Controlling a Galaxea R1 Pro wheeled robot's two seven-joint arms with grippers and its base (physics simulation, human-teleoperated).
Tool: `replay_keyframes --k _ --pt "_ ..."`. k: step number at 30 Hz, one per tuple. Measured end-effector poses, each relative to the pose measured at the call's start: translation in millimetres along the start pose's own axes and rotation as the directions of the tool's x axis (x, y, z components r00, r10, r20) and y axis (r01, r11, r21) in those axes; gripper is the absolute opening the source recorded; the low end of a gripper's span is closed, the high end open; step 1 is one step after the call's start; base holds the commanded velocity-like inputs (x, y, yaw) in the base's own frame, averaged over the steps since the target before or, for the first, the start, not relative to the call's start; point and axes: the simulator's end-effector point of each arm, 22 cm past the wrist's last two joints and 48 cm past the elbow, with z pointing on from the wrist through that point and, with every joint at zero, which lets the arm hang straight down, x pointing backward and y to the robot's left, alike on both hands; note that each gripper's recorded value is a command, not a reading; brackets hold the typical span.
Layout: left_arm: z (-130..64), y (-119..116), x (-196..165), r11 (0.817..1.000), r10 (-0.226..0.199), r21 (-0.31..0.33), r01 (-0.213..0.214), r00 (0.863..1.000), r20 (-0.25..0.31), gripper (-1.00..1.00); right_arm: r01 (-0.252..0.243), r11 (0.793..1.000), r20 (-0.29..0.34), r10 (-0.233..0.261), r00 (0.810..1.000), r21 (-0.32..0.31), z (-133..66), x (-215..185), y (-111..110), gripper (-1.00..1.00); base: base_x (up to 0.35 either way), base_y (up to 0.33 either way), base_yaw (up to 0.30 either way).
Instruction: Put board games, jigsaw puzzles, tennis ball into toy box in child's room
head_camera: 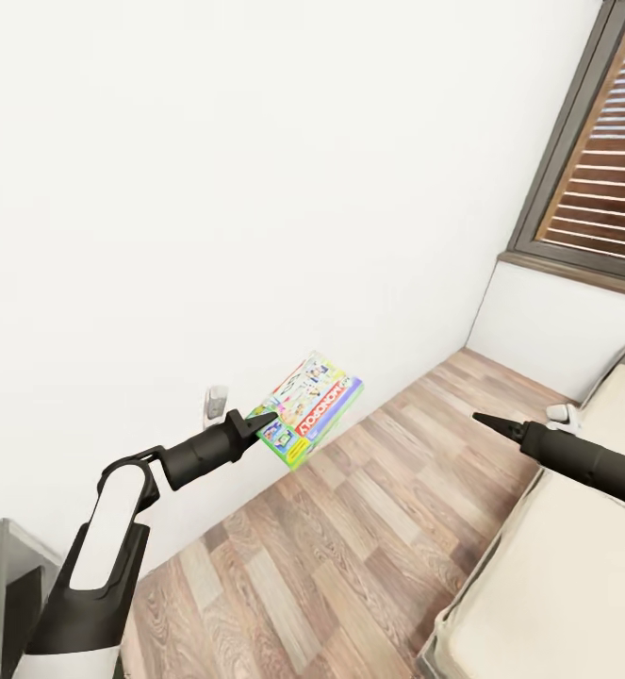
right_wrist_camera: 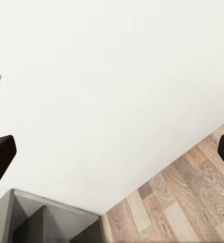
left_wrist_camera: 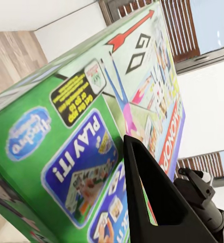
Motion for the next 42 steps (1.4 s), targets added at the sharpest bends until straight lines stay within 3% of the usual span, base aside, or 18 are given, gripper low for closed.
replay_keyframes --k 17,29,42 --pt "-3.0 -12.2 -1.8 1.0 0.015 0.015 -0.015 1.0 0.005 -1.0 0.012 1.0 0.017 -0.012 1.0 -0.009 -6.2 -7.0 8.2 1.0 -0.292 0.0 0.163" --pt "-5.1 -22.0 -2.4 0.999 0.015 0.043 -0.016 1.0 0.006 -1.0 0.016 1.0 0.021 -0.016 1.0 -0.008 -7.8 -8.9 10.5 1.0 -0.066 0.0 0.155" --pt "-8.1 -29.4 -4.2 0.998 0.024 0.054 -0.025 1.0 0.01 -1.0 0.029 0.998 0.035 -0.031 0.999 0.059 -9.9 -17.7 1.6 1.0 -0.005 0.0 0.232"
